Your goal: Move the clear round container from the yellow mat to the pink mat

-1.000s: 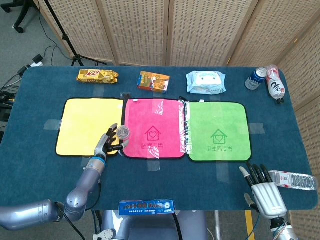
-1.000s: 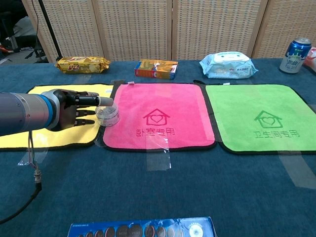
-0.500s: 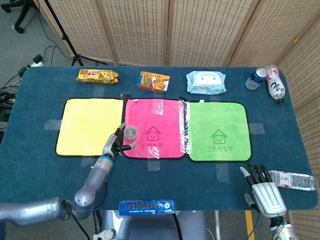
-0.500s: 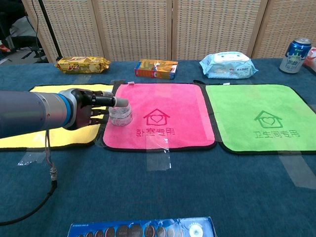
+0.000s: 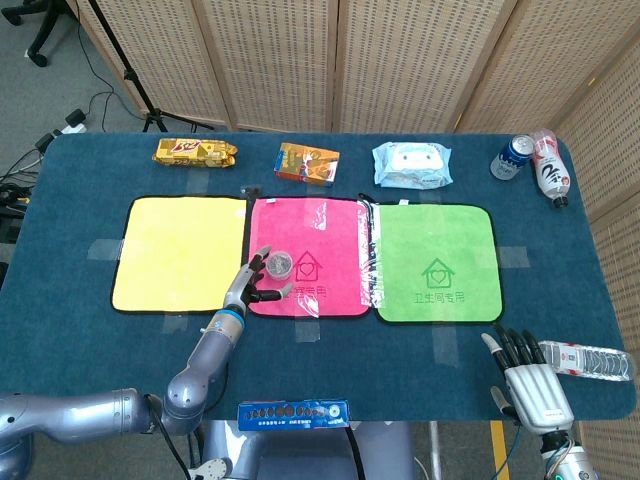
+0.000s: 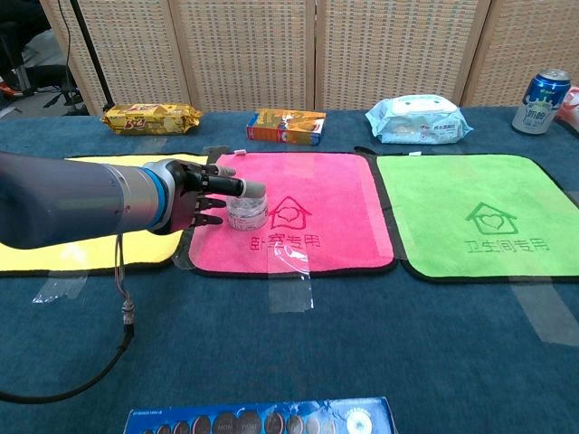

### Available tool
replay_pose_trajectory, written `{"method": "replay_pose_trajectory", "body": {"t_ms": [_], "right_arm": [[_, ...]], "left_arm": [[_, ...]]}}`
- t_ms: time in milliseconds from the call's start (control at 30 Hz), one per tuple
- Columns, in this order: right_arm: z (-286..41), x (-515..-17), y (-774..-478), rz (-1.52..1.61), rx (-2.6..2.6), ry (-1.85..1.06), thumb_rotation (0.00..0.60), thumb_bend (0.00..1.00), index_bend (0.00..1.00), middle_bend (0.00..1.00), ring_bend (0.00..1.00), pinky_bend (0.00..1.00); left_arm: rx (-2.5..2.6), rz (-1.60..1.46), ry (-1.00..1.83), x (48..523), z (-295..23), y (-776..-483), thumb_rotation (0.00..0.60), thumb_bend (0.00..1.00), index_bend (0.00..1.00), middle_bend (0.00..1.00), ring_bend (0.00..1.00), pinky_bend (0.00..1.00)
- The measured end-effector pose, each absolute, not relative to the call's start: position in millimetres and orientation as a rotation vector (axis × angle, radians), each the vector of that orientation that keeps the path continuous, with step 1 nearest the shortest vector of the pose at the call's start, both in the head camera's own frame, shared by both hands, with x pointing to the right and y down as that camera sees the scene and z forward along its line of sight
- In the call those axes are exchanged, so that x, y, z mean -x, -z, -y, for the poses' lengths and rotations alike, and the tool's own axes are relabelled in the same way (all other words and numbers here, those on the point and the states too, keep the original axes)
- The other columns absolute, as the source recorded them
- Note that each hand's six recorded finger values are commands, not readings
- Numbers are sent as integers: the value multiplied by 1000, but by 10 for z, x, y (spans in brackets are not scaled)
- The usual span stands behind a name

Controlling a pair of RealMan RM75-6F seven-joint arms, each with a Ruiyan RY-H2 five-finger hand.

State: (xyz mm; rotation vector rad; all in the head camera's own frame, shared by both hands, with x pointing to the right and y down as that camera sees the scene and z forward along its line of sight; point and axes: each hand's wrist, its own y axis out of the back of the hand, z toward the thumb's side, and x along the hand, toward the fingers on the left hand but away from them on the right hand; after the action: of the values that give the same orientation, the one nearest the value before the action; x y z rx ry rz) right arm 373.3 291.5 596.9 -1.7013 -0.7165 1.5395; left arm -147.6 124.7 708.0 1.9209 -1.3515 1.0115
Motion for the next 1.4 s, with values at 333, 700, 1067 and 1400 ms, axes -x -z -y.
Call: {"method": "replay_pose_trajectory", "body": {"t_ms": [333, 700, 1067, 1400], "right_arm": [[-2921, -3754, -5981, 718, 1703, -1548, 600, 414, 50, 0, 0, 7], [-2925, -3778, -5982, 721, 1702, -1554, 600, 414, 50, 0, 0, 7], [-2937, -3801, -5954, 727, 1695, -1555, 600, 414, 50, 0, 0, 7], [-2940, -3774, -5910, 730, 1685, -1539, 600, 414, 50, 0, 0, 7]], "left_arm": [[-1952, 1336, -1029, 1319, -1190, -7081, 600, 328, 0, 0, 0, 0], [-1990, 1278, -1040, 1062, -1266, -7098, 600, 329, 0, 0, 0, 0], [-2054, 1336, -1034, 1150, -1146, -6948, 600, 329, 0, 0, 0, 0], [-2246, 1553, -1190, 1854, -762, -6592, 600, 320, 0, 0, 0, 0]]}}
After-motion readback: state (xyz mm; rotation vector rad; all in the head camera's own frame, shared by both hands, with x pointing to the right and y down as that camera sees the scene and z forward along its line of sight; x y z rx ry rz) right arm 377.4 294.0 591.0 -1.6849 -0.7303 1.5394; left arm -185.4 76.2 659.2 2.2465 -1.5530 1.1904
